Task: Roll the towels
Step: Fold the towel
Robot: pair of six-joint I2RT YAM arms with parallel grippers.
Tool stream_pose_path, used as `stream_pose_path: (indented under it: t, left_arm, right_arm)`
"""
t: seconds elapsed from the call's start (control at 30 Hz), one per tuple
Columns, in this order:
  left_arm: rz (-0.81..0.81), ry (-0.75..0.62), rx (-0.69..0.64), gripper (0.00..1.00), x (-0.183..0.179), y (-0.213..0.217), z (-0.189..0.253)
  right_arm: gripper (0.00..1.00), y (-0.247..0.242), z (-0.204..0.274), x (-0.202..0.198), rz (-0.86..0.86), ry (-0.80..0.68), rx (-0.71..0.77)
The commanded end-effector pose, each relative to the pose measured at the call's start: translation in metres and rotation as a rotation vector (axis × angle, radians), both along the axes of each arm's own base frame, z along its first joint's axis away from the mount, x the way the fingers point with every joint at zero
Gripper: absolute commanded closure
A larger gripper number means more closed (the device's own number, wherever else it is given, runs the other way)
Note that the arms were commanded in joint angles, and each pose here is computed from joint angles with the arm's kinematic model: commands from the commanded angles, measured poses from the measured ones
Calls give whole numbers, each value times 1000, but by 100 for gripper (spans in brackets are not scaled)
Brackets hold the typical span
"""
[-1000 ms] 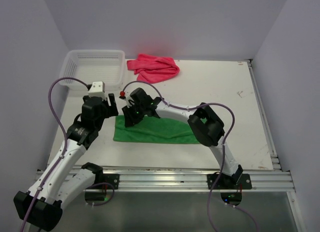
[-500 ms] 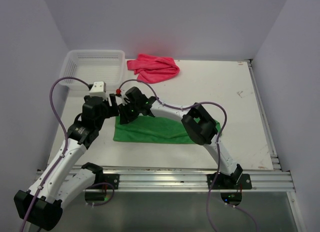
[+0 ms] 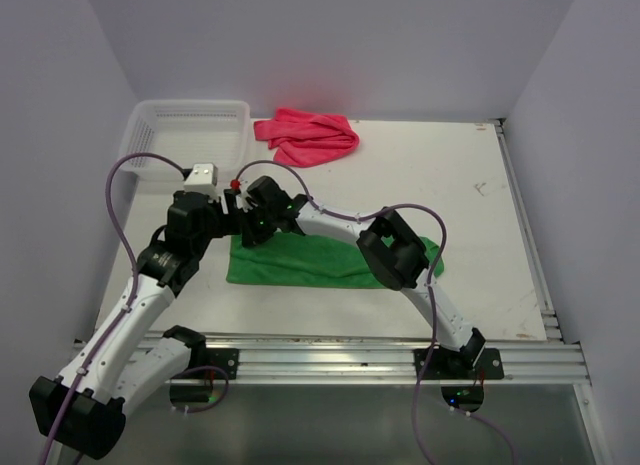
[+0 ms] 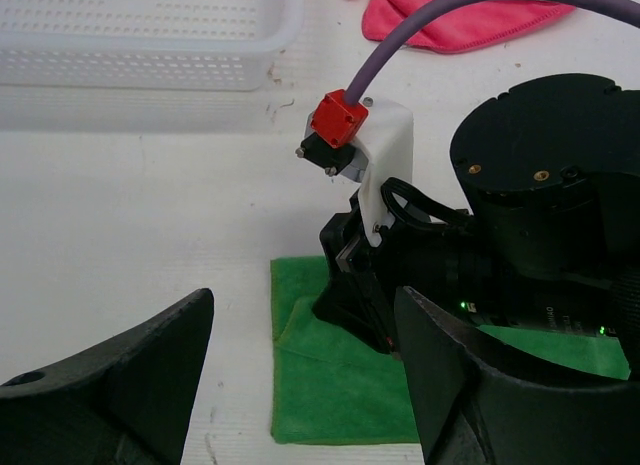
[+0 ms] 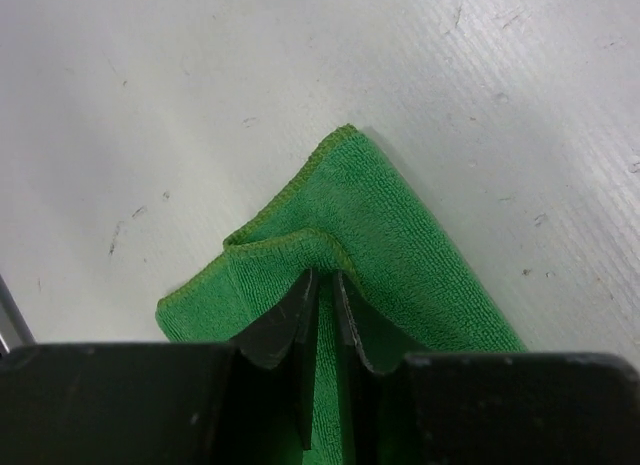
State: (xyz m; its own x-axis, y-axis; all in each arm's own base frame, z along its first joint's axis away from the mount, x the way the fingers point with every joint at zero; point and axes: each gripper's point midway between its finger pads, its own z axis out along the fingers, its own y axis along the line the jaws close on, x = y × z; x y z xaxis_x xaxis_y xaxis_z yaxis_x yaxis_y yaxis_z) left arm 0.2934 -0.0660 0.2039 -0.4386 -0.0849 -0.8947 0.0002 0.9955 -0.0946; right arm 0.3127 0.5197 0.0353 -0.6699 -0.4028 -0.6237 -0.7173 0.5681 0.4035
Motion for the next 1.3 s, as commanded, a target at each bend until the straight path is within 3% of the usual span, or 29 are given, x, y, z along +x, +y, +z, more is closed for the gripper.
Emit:
stream_pose_path:
  t: [0.0, 0.17, 0.27, 0.5, 0.77, 0.9, 1.03, 1.27]
  left_arm:
    - [-22, -29, 0, 23, 5, -3, 6]
    - [-35, -11, 1, 23, 6, -6, 2]
    - [-43, -7, 0, 23, 6, -7, 1]
    - [-49, -5, -3, 23, 6, -9, 0]
    - [-60, 3, -4, 22, 6, -11, -2]
    - [-63, 4, -3, 22, 6, -11, -2]
    - [-67, 5, -5, 22, 6, -12, -2]
    - [-69, 4, -6, 22, 6, -12, -2]
  right_arm:
    - [86, 10, 13, 6, -2, -36, 22]
    - [88, 9, 13, 1, 16, -46, 5]
    - [76, 10, 12, -2, 22, -42, 1]
    - [73, 10, 8, 1, 3, -63, -18]
    - [90, 2, -13, 4, -19, -98, -95]
    - [91, 2, -14, 3, -13, -112, -109]
    - [100, 1, -15, 1, -8, -118, -119]
    - [100, 5, 4, 0, -6, -121, -83]
